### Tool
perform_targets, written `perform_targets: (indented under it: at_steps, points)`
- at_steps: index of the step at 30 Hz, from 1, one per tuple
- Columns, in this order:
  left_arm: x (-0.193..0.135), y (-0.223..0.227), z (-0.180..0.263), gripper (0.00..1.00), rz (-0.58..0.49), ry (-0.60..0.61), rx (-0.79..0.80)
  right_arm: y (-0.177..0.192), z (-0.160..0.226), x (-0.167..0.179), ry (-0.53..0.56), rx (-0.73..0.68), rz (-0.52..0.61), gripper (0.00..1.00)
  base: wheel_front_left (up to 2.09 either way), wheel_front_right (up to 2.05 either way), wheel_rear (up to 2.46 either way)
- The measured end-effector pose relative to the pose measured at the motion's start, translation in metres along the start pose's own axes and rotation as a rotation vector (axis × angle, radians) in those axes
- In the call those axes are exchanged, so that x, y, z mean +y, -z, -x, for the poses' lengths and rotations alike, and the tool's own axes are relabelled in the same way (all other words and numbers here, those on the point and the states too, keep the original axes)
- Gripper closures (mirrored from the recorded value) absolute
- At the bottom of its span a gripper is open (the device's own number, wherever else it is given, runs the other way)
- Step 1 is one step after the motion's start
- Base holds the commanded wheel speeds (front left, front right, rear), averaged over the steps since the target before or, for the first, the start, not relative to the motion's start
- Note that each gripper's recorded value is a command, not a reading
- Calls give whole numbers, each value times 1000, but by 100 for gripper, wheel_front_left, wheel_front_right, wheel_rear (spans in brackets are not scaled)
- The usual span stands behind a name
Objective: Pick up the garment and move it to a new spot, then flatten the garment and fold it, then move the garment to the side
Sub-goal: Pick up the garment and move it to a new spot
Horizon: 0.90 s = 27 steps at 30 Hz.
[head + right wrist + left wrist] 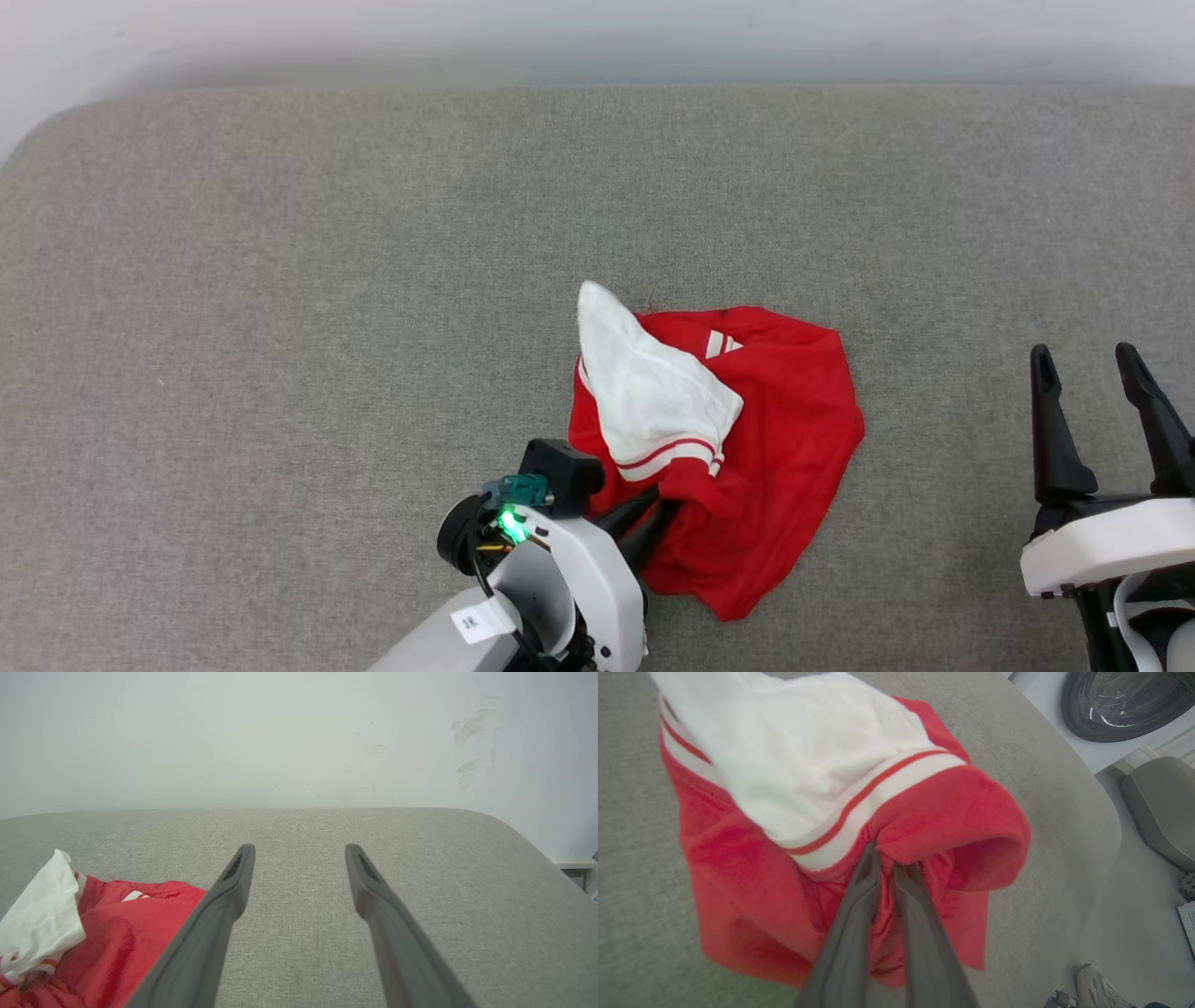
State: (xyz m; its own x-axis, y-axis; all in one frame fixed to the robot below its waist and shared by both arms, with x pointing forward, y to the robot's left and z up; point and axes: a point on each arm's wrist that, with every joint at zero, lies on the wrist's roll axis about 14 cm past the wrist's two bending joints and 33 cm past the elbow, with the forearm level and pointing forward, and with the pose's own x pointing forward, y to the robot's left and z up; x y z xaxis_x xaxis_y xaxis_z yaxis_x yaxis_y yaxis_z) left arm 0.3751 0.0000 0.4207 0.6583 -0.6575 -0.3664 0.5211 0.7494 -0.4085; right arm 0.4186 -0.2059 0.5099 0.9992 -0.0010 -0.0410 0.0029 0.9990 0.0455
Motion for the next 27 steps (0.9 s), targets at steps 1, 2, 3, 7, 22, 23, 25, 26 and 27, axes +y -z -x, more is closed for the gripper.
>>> perform_targets:
  at_steps: [1,2,3,7,22,23,25,26,27]
  points:
    - [-2,2,0,78,-11,4,5,-1,0,1,-4,-3,0,0,0,0,0]
    - [-4,2,0,0,-23,9,0,-3,1,2,-6,-7,1,0,0,0,0]
    - [-5,-1,1,0,-35,10,-19,-5,1,3,-8,-12,1,0,0,0,0]
    - [-9,-20,10,0,-97,-6,-112,-11,9,6,-18,-23,-1,0,0,0,0]
    - [15,-111,104,0,-226,-301,-606,-30,57,16,-48,-43,-6,0,0,0,0]
    - [20,-115,110,0,-230,-325,-623,-30,58,16,-49,-40,-10,0,0,0,0]
    - [30,-120,121,0,-230,-375,-653,-31,61,16,-49,-44,-10,0,0,0,0]
    - [35,-120,126,0,-229,-398,-658,-31,62,15,-49,-42,-11,0,0,0,0]
    - [41,-119,132,0,-230,-424,-661,-30,64,15,-49,-39,-11,0,0,0,0]
